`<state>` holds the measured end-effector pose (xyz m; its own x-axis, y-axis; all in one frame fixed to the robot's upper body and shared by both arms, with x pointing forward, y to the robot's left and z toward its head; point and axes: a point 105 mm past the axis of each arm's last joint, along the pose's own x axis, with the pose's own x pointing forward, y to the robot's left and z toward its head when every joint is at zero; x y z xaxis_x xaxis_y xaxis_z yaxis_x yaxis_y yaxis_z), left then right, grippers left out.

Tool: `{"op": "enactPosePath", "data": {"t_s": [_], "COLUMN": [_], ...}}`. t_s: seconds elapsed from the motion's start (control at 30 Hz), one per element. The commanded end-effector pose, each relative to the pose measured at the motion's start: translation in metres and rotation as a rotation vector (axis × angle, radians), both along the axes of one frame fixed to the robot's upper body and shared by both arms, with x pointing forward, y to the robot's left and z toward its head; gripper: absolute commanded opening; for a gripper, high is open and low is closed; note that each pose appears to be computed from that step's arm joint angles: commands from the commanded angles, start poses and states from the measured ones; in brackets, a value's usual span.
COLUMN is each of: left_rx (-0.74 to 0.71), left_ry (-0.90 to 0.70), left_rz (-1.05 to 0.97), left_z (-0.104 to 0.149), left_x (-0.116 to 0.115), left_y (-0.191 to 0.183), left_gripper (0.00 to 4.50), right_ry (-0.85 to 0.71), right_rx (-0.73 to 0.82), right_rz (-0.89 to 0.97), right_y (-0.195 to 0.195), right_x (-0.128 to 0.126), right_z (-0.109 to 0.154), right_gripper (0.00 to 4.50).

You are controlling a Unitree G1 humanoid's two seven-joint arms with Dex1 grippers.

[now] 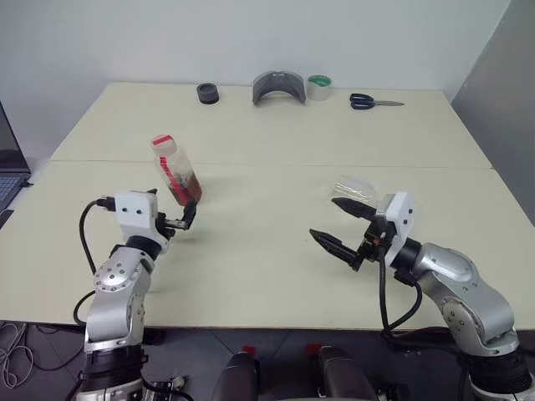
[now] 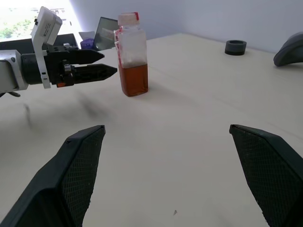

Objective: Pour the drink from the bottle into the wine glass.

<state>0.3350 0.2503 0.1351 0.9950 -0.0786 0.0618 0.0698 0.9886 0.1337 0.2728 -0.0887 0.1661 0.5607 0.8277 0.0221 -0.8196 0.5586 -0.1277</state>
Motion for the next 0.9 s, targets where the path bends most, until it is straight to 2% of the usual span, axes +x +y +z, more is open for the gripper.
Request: {"op": "enactPosePath", "data": {"t_s": [0.03,0.47,0.7,0.9], "left_rx": [0.007,-0.016,-0.003,-0.004], "left_ry": [-0.048,-0.088,-0.07,-0.072], "left_rz": [0.019,0.012,-0.011,-0.015], "left_z": [0.016,0.041,0.048,0.056], "left_x": [0.004,0.033,0.048,0.057], "left_y": [0.009,0.013,0.001,-0.004], "left_gripper": [4.45,4.45,4.45,4.45], "right_ry": [-0.028,-0.045,-0.075,-0.086], "right_rx": [0.001,0.026,0.034,0.032], "right_rz": [0.047,0.131,0.172,0.181], "right_y": [0.007,0.026,0.034,0.036], "right_x": [-0.006,-0.004,0.0,0.001], "right_z": [0.008,0.029,0.046,0.051], "right_gripper": [4.5,4.5,4.5,4.5]}}
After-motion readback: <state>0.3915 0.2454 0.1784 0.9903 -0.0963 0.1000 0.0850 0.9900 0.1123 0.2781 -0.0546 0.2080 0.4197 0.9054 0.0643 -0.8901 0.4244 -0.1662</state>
